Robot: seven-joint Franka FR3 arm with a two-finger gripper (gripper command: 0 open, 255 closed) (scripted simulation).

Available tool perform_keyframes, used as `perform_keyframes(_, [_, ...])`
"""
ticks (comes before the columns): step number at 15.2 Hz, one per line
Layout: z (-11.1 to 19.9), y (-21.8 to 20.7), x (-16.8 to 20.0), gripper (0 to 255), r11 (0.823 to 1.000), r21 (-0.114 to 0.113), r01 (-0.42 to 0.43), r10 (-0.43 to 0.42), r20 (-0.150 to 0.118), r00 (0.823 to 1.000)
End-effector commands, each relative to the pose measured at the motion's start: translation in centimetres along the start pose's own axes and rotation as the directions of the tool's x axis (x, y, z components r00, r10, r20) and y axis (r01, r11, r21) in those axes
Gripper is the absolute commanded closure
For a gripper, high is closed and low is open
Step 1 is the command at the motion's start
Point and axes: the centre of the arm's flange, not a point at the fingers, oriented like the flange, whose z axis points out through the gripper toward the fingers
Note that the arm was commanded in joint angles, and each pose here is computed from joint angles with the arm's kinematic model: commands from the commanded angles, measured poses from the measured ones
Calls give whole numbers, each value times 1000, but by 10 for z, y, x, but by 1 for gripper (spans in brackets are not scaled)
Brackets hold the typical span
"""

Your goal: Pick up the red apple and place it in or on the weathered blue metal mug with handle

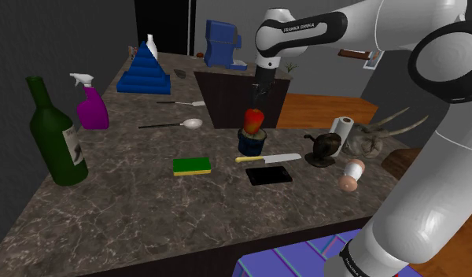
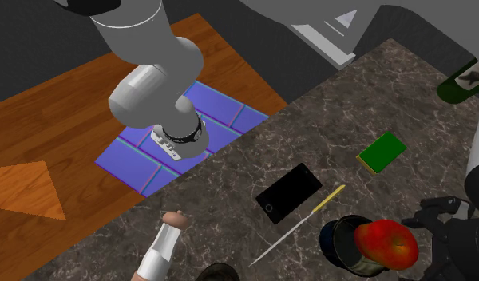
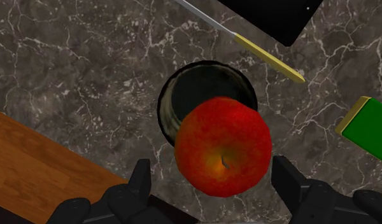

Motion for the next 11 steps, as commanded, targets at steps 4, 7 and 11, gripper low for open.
perform_keyframes(4, [-40, 0, 0, 0, 1000, 0, 0, 0, 0, 1000])
perform_keyframes(7, [-50, 0, 0, 0, 1000, 0, 0, 0, 0, 1000])
perform_keyframes(11, [-50, 0, 0, 0, 1000, 0, 0, 0, 0, 1000])
